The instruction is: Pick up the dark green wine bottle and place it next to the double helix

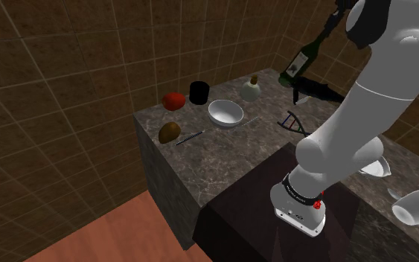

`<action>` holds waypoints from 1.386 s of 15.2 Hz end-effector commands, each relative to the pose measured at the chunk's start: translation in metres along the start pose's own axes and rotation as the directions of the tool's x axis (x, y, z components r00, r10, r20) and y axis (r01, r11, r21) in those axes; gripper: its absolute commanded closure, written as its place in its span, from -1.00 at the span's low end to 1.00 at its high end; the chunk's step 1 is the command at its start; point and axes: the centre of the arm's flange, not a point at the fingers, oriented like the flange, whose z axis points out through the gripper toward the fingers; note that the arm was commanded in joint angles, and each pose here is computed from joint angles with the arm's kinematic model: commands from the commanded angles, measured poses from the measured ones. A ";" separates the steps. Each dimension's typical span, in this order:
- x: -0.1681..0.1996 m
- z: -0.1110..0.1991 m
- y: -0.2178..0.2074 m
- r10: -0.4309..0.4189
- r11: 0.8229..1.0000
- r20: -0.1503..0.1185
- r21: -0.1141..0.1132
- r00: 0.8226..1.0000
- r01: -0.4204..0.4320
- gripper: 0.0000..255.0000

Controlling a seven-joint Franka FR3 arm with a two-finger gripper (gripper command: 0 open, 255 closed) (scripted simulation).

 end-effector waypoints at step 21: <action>-0.207 0.008 0.144 -0.002 1.000 -0.001 0.000 1.000 0.002 1.00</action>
